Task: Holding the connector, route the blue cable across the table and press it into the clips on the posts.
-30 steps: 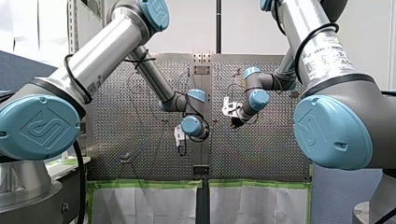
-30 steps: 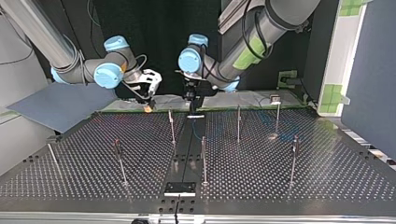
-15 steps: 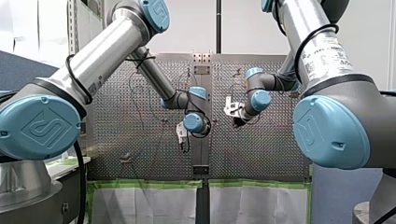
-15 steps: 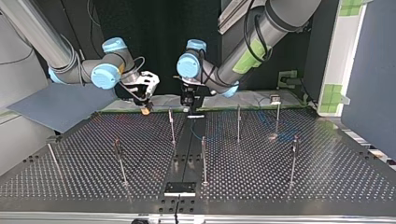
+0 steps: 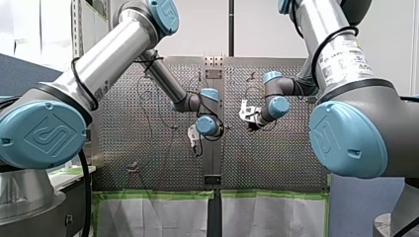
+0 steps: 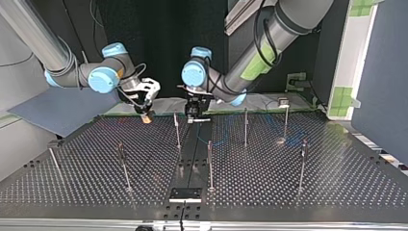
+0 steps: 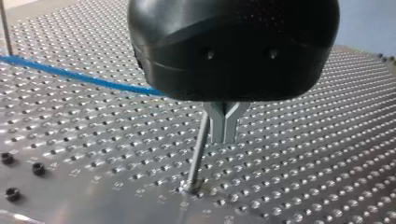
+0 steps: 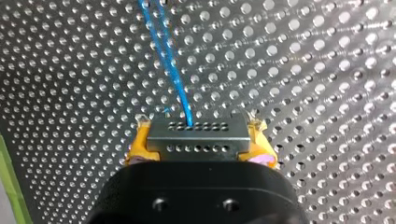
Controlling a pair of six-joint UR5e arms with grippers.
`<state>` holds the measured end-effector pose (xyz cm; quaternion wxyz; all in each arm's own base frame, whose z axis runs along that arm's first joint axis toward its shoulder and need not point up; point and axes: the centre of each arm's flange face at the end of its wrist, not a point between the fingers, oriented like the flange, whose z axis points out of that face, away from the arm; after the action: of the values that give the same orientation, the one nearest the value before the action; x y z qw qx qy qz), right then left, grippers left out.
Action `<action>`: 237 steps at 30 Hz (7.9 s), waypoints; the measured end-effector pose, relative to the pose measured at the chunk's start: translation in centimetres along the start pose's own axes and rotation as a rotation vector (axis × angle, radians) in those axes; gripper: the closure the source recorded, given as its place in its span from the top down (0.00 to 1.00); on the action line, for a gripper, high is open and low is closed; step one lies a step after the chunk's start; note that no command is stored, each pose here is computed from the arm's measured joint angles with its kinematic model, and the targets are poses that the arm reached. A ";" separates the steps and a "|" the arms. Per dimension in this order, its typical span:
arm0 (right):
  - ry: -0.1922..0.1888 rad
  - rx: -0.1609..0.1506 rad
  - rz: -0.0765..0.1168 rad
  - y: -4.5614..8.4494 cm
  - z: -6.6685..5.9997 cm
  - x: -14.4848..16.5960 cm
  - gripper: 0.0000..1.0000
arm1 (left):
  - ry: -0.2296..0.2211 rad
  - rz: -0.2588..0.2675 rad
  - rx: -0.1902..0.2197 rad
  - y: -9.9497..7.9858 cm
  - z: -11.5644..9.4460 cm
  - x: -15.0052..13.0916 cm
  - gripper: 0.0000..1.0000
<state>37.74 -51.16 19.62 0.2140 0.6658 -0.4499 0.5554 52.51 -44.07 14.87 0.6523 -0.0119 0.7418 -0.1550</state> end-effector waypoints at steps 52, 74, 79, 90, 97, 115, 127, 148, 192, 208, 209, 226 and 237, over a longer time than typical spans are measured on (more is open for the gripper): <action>0.020 -0.055 0.056 5.4 0.0 1.3 0.00 | 0.101 0.076 -0.007 0.4 0.3 -4.2 1.00; 0.007 -0.084 0.073 7.1 -0.5 1.8 0.00 | 0.215 0.144 0.074 -6.2 -7.6 -2.3 1.00; 0.007 -0.094 0.077 7.7 -0.7 2.0 0.00 | 0.146 0.081 0.097 -9.3 -8.2 -3.0 1.00; 0.011 -0.105 0.079 8.4 -0.8 2.2 0.00 | 0.103 0.044 0.133 -12.1 -8.2 -2.2 1.00; 0.013 -0.101 0.076 8.4 -0.9 2.4 0.00 | 0.131 0.033 0.102 -12.7 -7.1 -0.3 1.00; 0.011 -0.089 0.075 8.0 -0.9 2.3 0.00 | 0.091 -0.002 0.041 -13.5 -2.0 3.6 1.00; 0.010 -0.085 0.076 7.9 -0.9 2.3 0.00 | 0.049 -0.014 -0.012 -13.3 -1.1 2.9 1.00; 0.011 -0.074 0.072 7.6 -0.9 2.4 0.00 | 0.094 -0.004 -0.017 -13.1 1.6 6.0 1.00; 0.094 -0.051 0.046 6.1 -3.2 8.9 0.00 | 0.010 -0.040 -0.040 -16.0 3.0 0.7 0.00; 0.200 -0.037 0.030 4.2 -7.7 18.1 0.00 | -0.052 -0.078 -0.032 -18.5 -0.4 -9.8 0.00; 0.203 -0.037 0.030 4.1 -8.0 18.4 0.00 | -0.057 -0.081 -0.029 -18.6 -0.6 -10.5 0.00; 0.232 -0.010 0.031 3.1 -10.7 21.3 0.00 | -0.072 -0.095 0.010 -20.9 -3.5 -13.6 0.00; 0.235 0.033 0.021 2.1 -11.3 22.1 0.00 | -0.094 -0.113 0.024 -21.6 -4.4 -15.3 0.00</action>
<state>29.30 -51.31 43.08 0.2483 0.5950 -0.4193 0.6391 46.50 -60.32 35.39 0.6766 -0.0532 0.7067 -0.2000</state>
